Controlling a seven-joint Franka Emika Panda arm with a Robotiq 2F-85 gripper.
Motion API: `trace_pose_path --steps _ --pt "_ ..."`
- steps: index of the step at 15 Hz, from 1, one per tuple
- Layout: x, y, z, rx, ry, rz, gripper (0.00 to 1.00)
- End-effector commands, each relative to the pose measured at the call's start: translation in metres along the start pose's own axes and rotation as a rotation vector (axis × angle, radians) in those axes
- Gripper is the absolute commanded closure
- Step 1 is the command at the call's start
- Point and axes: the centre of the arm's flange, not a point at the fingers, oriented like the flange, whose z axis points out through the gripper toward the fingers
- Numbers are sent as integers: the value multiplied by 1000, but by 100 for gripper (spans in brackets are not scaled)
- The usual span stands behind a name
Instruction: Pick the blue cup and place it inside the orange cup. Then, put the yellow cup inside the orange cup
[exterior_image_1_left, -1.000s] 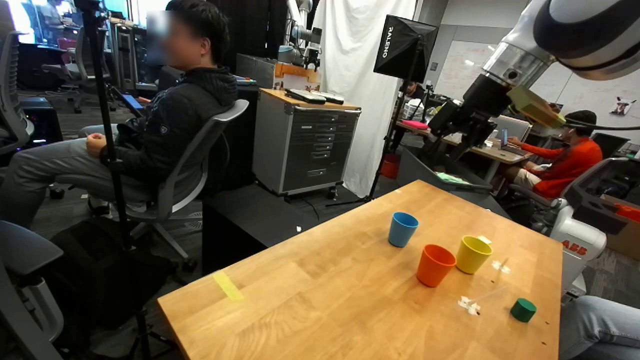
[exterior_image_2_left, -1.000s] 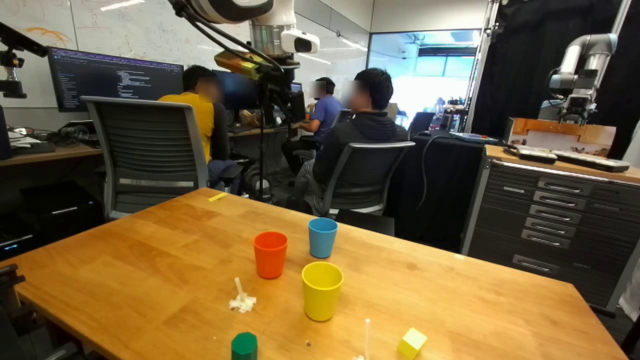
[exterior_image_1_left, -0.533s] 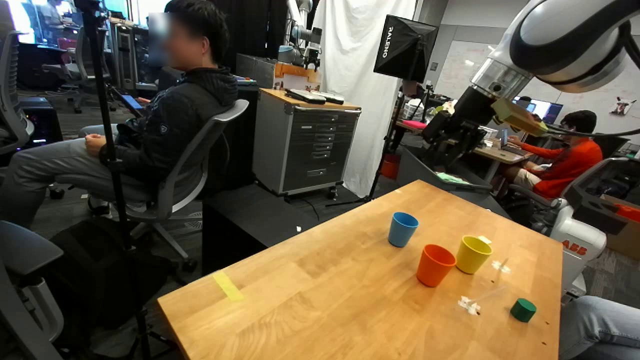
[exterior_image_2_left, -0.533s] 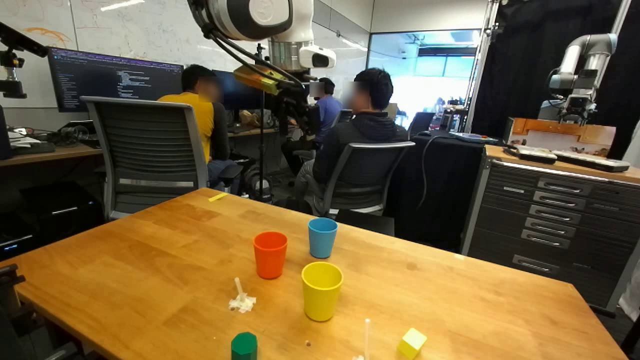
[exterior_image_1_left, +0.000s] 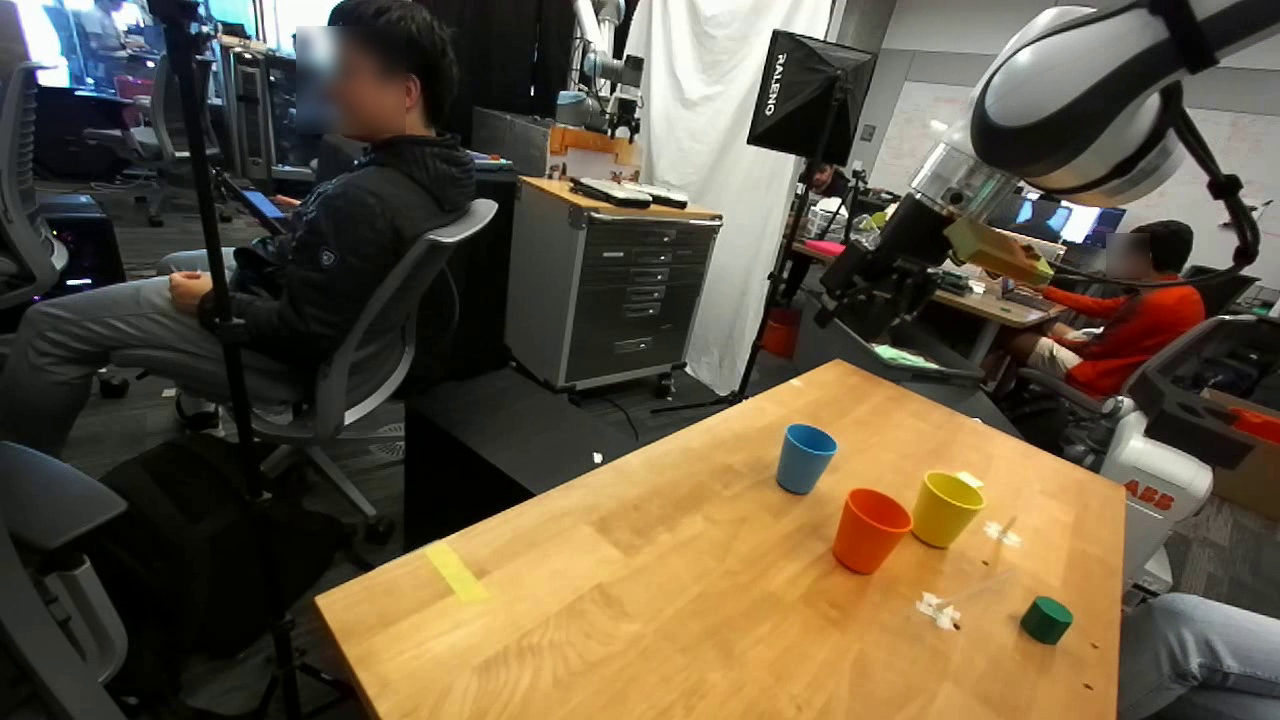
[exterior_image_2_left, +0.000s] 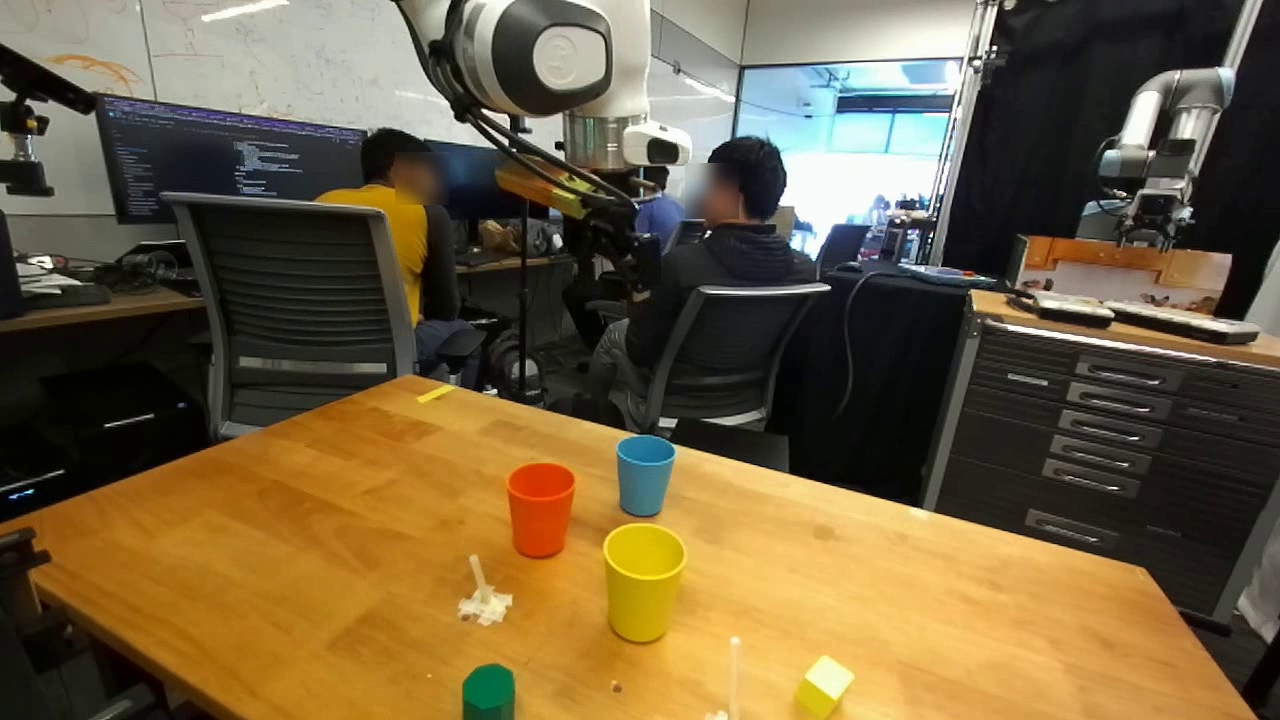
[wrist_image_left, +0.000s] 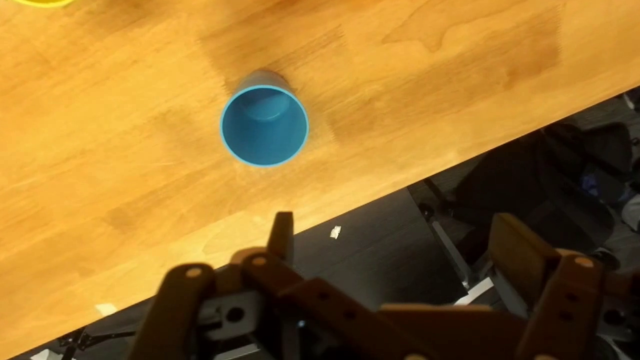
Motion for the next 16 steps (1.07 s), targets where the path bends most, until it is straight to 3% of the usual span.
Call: trace_pose_path --steps 1,8,16 --pt "32 8 11 10 10 -14 0" --pt "52 26 39 13 5 -3 0" --pt "46 16 79 -3 -38 -13 0"
